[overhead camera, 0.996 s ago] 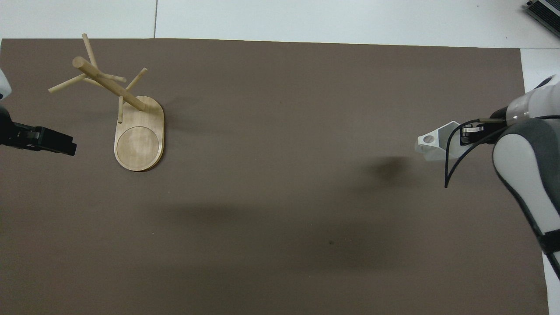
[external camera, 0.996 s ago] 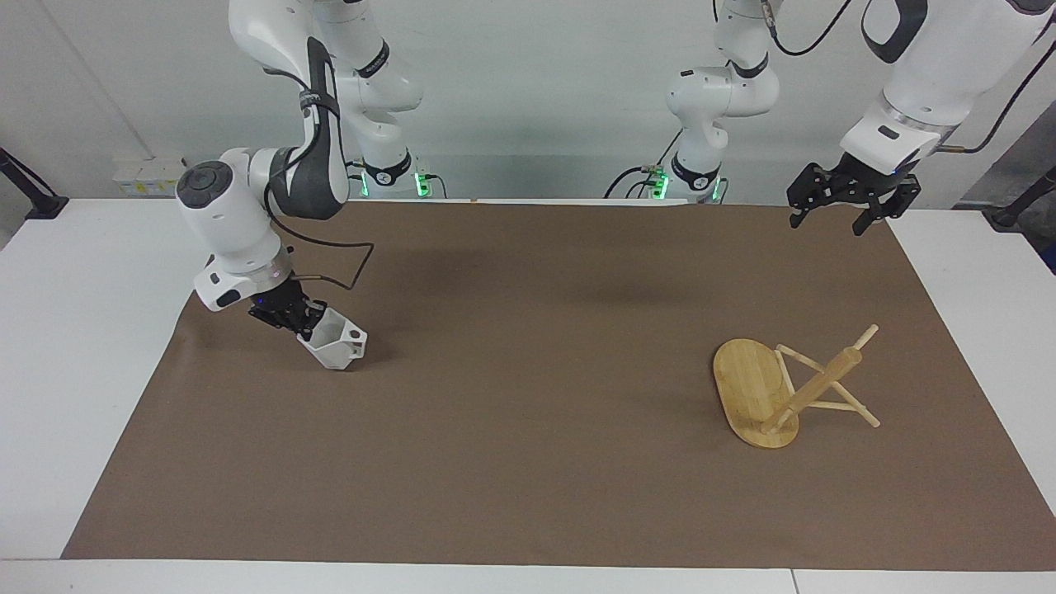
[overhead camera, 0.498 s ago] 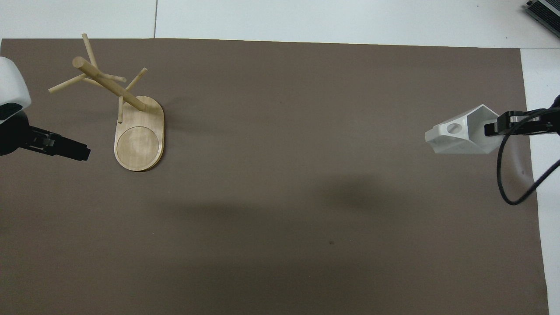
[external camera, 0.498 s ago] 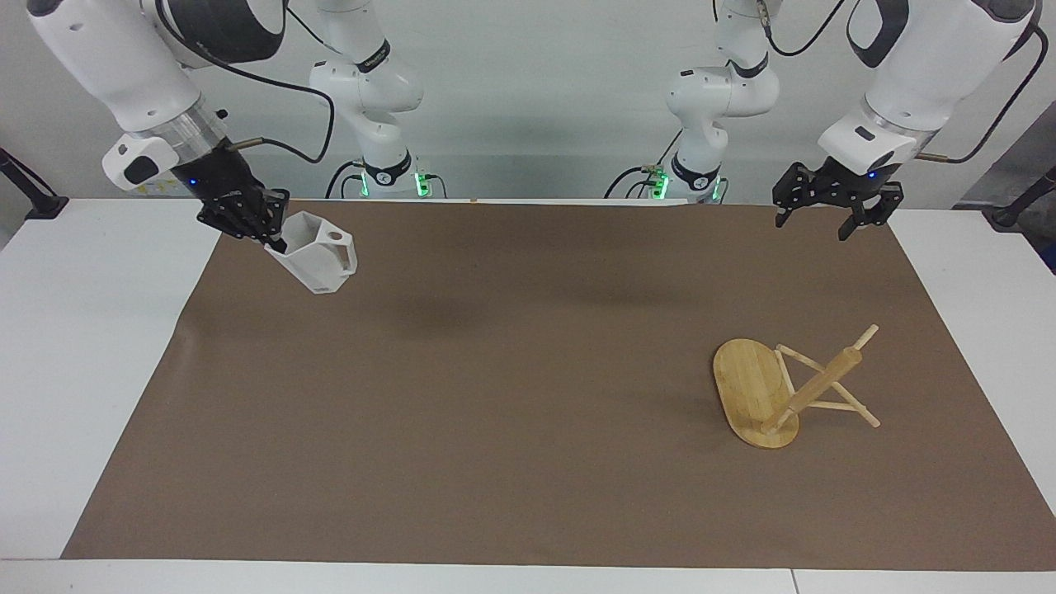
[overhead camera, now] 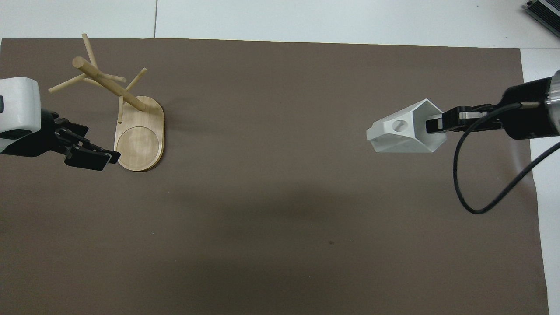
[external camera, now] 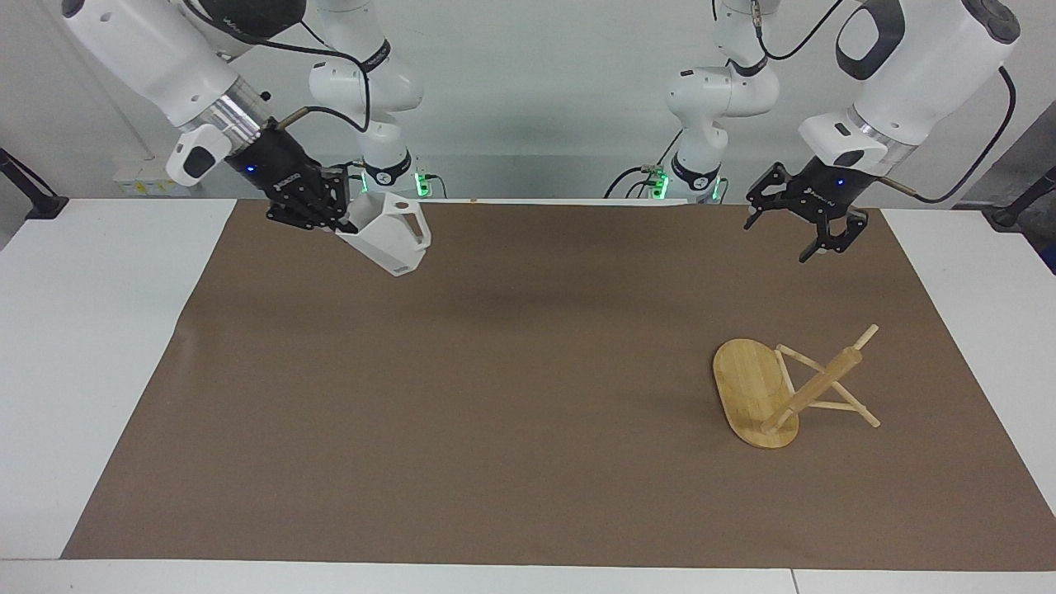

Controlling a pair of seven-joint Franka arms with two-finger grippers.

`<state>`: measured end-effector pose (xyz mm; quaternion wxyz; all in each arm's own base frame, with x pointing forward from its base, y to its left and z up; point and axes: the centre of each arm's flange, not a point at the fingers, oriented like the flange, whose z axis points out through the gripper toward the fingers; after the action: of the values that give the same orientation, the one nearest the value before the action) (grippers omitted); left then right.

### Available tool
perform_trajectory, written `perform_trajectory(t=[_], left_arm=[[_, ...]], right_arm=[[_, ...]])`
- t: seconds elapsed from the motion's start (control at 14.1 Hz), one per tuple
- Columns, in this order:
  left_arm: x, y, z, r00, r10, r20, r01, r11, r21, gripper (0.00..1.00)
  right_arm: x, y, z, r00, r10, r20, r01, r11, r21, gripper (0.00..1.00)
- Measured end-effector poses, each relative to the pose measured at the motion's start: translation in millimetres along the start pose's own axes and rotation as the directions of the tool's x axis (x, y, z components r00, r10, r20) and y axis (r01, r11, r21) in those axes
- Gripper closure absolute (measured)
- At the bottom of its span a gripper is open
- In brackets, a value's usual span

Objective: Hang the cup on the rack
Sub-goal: 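Carry the cup toward the center while the left gripper approaches it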

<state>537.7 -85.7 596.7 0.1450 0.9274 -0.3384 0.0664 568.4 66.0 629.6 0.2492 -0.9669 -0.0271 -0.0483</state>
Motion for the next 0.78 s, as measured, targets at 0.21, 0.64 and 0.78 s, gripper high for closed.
perform_trajectory(t=[0.21,0.64,0.78], left_arm=[[-4.4,9.6,14.8,0.983,0.178,-0.047,-0.181,0.982,-0.053,0.00],[-13.8,30.5,36.0,0.869,0.474,-0.141,-0.489,0.866,-0.104,0.00],[-6.1,42.4,45.7,0.845,0.505,-0.175,-0.526,0.844,-0.108,0.00]], right_arm=[[5.2,-38.6,27.7,0.999,0.028,-0.026,-0.025,0.994,0.104,0.97],[11.1,-105.9,115.9,0.997,0.077,0.009,-0.077,0.974,0.212,0.97],[14.7,-125.4,146.1,0.996,0.088,0.000,-0.085,0.963,0.256,0.97]])
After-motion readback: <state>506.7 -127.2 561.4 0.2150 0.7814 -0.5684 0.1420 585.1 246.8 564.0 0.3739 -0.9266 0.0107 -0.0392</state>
